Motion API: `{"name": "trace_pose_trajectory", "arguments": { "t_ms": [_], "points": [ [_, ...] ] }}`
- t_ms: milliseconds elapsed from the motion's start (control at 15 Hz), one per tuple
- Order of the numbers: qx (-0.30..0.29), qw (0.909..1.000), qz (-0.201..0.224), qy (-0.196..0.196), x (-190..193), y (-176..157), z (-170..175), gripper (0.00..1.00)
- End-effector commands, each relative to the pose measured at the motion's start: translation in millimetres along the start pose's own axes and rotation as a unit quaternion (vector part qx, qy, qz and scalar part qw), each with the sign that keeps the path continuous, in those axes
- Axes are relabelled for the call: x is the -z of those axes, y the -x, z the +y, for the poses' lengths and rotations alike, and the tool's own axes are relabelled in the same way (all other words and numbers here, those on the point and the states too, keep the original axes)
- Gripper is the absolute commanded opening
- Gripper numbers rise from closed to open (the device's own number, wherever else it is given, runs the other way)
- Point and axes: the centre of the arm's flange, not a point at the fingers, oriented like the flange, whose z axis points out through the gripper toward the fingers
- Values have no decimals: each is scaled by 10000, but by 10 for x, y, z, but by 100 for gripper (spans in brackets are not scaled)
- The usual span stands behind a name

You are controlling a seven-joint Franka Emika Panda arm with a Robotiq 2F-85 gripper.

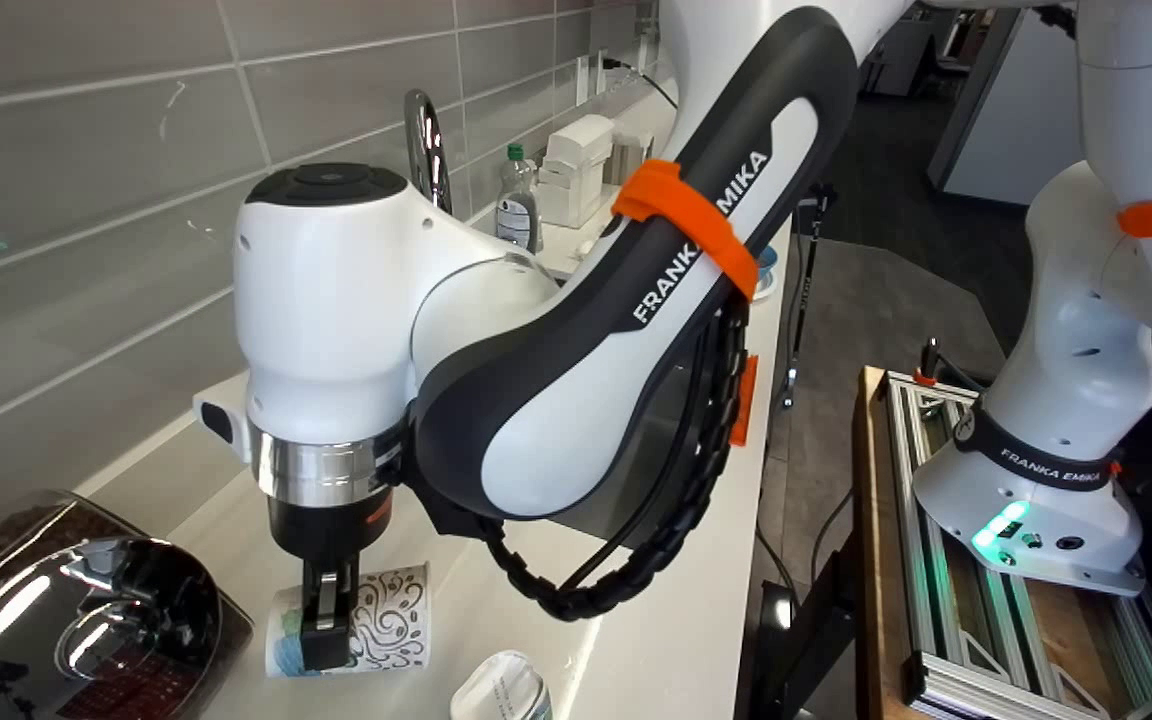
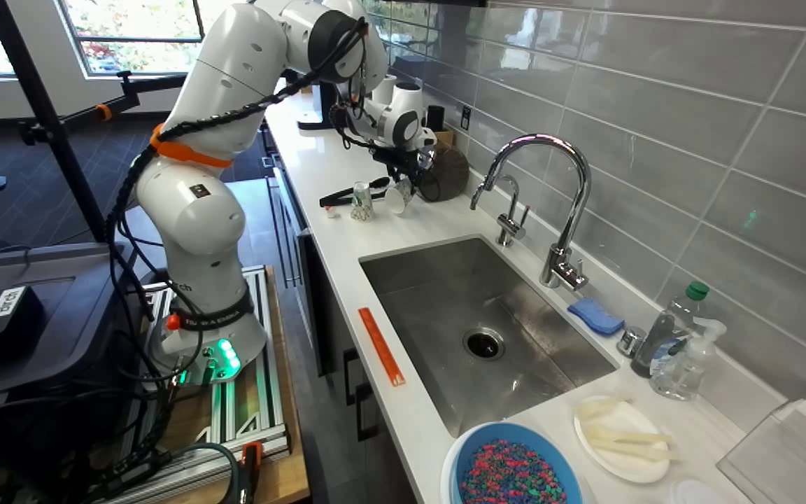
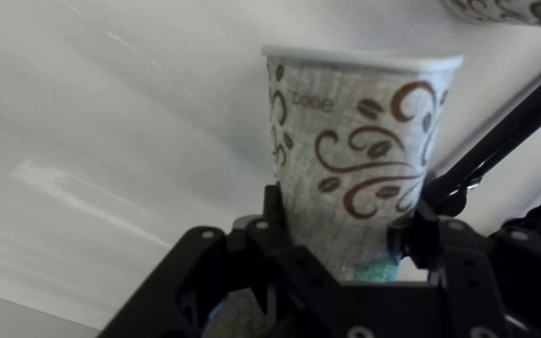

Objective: Turn the coffee cup at the back upside down.

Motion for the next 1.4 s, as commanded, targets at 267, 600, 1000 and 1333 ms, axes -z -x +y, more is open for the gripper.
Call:
{"name": "trace_pose_trajectory", "arguments": {
  "t_ms": [267,600,1000,1333],
  "points": [
    [-273,9976,625,101,237,341,26,60],
    [-347,9930,1120,123,329,409,40,60],
    [-399,9847,1689,135,401,470,62,62],
    [-368,9781,2046,100,393,478,48,62]
  ]
}}
